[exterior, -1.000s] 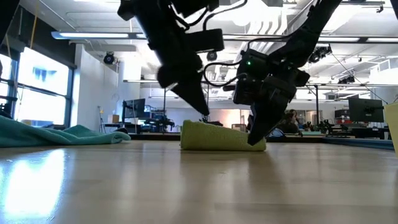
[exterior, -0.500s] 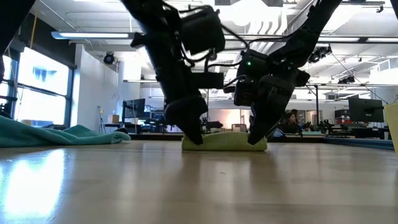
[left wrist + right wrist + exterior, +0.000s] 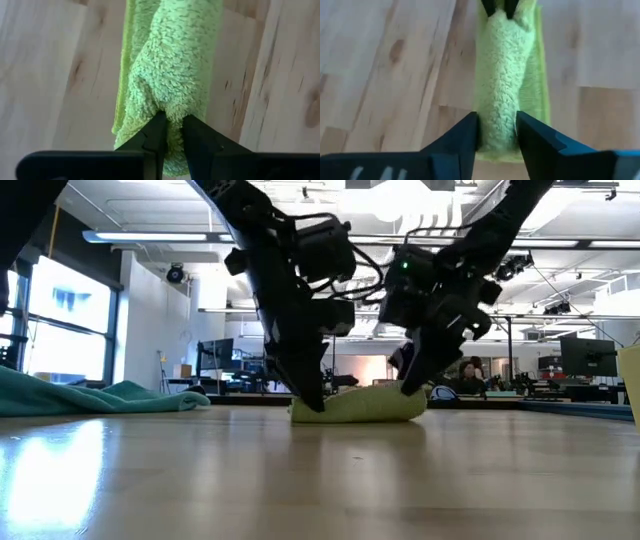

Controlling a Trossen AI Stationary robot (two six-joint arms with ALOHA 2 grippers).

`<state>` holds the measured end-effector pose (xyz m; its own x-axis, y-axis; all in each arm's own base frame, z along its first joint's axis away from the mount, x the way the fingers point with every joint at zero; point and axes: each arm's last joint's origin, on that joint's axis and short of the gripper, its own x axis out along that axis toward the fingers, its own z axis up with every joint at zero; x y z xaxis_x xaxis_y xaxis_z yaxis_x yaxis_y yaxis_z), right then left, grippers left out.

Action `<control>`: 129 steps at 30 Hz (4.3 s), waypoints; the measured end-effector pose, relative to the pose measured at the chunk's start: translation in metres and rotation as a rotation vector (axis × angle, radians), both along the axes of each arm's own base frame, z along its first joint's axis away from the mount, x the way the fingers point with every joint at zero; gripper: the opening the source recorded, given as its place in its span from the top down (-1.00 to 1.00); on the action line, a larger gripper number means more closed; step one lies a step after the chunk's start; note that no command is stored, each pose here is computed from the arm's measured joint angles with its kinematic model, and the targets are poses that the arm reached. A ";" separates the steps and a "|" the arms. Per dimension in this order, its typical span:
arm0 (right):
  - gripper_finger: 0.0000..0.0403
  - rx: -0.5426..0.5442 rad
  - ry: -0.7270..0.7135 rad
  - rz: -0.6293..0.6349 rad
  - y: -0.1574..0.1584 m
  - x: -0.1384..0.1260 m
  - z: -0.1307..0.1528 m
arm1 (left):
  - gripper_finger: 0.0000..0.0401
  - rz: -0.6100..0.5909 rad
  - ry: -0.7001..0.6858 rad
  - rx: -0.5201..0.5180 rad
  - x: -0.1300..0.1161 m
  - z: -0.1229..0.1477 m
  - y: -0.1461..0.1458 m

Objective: Roll microfiber towels into tight, uniform cylinder then place into a basket
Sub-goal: Roll the light green microfiber cloth, then put the light green microfiber cloth into the yellow bin

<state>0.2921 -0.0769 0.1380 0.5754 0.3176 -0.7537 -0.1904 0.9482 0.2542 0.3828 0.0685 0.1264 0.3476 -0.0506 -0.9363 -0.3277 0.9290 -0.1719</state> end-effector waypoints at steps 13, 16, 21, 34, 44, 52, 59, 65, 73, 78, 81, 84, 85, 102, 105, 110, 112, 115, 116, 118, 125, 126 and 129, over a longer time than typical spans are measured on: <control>0.31 -0.330 -0.100 0.106 0.032 -0.009 0.046 | 0.89 0.078 -0.004 -0.116 -0.007 -0.001 0.024; 0.31 -0.388 -0.110 0.163 0.045 -0.002 0.041 | 0.89 0.080 -0.004 -0.105 -0.007 -0.002 0.024; 0.30 -0.546 -0.068 0.157 0.055 0.007 0.026 | 0.89 0.081 -0.005 -0.102 -0.007 -0.002 0.024; 0.07 -0.600 0.064 0.097 0.045 0.009 0.001 | 0.89 0.080 -0.006 -0.097 -0.006 -0.002 0.025; 0.07 -0.579 0.142 0.004 0.045 -0.005 0.028 | 0.89 0.076 -0.007 -0.093 -0.006 -0.002 0.025; 0.07 -0.478 0.070 0.040 0.063 -0.002 0.035 | 0.89 0.074 -0.010 -0.091 -0.006 -0.002 0.025; 0.07 -0.494 -0.015 0.069 0.078 0.004 0.036 | 0.89 0.074 -0.012 -0.090 -0.006 -0.002 0.025; 0.07 -0.510 -0.066 0.065 0.074 0.008 0.022 | 0.89 0.074 -0.012 -0.090 -0.006 -0.002 0.025; 0.07 -0.496 -0.060 0.044 0.070 0.011 0.018 | 0.89 0.074 -0.015 -0.090 -0.006 -0.001 0.025; 0.07 -0.463 -0.063 0.054 0.071 0.014 0.012 | 0.89 0.074 -0.016 -0.091 -0.006 -0.001 0.025; 0.07 -0.468 -0.043 0.046 0.066 0.016 0.003 | 0.89 0.076 -0.016 -0.092 -0.006 -0.001 0.025; 0.07 -0.474 -0.032 0.036 0.061 0.019 -0.004 | 0.89 0.077 -0.017 -0.091 -0.006 -0.001 0.025; 0.07 -0.478 -0.027 0.037 0.059 0.020 -0.007 | 0.89 0.077 -0.017 -0.092 -0.006 -0.001 0.025; 0.35 -0.412 0.033 -0.019 0.040 0.024 -0.032 | 0.89 0.095 -0.037 -0.072 -0.013 0.024 0.023; 0.54 -0.412 0.037 -0.028 0.040 0.024 -0.033 | 0.89 0.095 -0.038 -0.071 -0.015 0.031 0.022; 0.87 -0.416 0.035 -0.031 0.040 0.024 -0.033 | 0.89 0.091 -0.007 -0.077 -0.018 0.032 0.019; 0.95 -0.412 0.030 -0.028 0.040 0.025 -0.033 | 0.89 0.078 0.004 -0.076 -0.019 0.032 0.018; 0.94 -0.405 0.023 -0.023 0.040 0.025 -0.032 | 0.89 0.065 0.016 -0.075 -0.020 0.032 0.017; 0.94 -0.403 0.020 -0.021 0.040 0.025 -0.032 | 0.89 0.064 0.022 -0.075 -0.021 0.032 0.018; 0.95 -0.405 0.017 -0.018 0.040 0.025 -0.032 | 0.89 0.079 0.029 -0.055 -0.021 0.032 0.018; 0.97 -0.383 0.015 -0.011 0.041 0.025 -0.032 | 0.72 0.101 0.023 0.014 -0.020 0.032 0.021; 0.97 -0.382 0.018 -0.009 0.041 0.024 -0.033 | 0.67 0.097 0.024 0.021 -0.020 0.032 0.021; 0.97 -0.375 0.026 -0.011 0.039 0.024 -0.033 | 0.52 0.047 0.044 0.101 -0.021 0.031 0.022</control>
<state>0.3157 -0.0374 0.1052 0.5561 0.0102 -0.8310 -0.1776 0.9783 -0.1068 0.3615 0.0908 0.1579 0.3060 0.0607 -0.9501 -0.3766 0.9243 -0.0623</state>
